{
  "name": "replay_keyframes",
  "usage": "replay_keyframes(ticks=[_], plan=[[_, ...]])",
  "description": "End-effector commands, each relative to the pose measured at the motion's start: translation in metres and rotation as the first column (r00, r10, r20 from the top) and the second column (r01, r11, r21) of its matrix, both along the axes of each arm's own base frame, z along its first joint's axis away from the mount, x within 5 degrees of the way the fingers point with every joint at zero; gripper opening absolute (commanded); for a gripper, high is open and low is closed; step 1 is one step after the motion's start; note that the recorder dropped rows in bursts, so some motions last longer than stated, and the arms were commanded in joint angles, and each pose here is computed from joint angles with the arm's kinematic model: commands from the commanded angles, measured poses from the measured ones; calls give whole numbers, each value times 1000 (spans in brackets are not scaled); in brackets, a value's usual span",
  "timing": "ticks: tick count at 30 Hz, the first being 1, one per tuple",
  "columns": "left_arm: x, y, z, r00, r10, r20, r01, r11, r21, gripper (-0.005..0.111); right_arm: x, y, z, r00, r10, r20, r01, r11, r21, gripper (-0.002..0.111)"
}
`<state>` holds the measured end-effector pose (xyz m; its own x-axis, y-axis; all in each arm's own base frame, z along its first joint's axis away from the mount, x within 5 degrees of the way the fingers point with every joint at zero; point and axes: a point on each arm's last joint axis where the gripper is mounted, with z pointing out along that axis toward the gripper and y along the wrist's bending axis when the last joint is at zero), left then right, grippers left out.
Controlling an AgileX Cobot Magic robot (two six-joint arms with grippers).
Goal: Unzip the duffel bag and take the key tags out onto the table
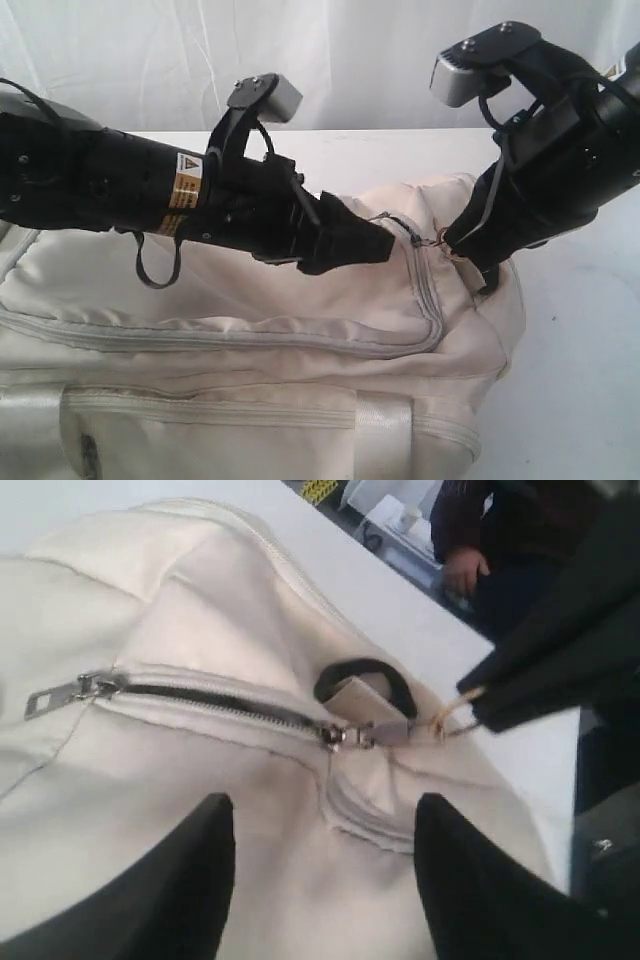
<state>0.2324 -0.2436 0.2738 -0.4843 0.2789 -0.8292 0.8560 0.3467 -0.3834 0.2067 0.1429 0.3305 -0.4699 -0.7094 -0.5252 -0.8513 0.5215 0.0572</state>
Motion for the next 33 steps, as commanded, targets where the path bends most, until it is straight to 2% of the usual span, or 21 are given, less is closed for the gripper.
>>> replay_keyframes(ticks=[1,5,9,11,17,23,27,33], plan=[[-9,-8,-5,924,-203,325,173,978,118,58,-2,-3,7,1000,8,11,-8,1000,4,0],[-11,-16,-7,820,-251,514,149,962,230,58,-2,-3,7,1000,4,7,-4,1000,5,0],[-22,-28,-4,740,-310,597,201,949,245,58,-2,-3,7,1000,4,7,-4,1000,5,0],[-26,-33,-3,713,-311,629,191,948,254,57,-2,-3,7,1000,4,9,-4,1000,5,0],[-31,-43,-3,671,-293,681,130,951,282,56,-2,-3,7,1000,3,8,-3,1000,6,0],[-29,-43,-2,687,-249,682,95,962,255,56,-2,-2,6,1000,1,-1,-1,1000,3,0],[-30,-46,-4,671,-260,694,116,962,248,53,-3,-2,5,1000,4,-12,-4,1000,0,0],[-28,-50,-13,683,-272,678,124,958,259,48,-3,-3,5,1000,-1,-20,1,1000,0,0]])
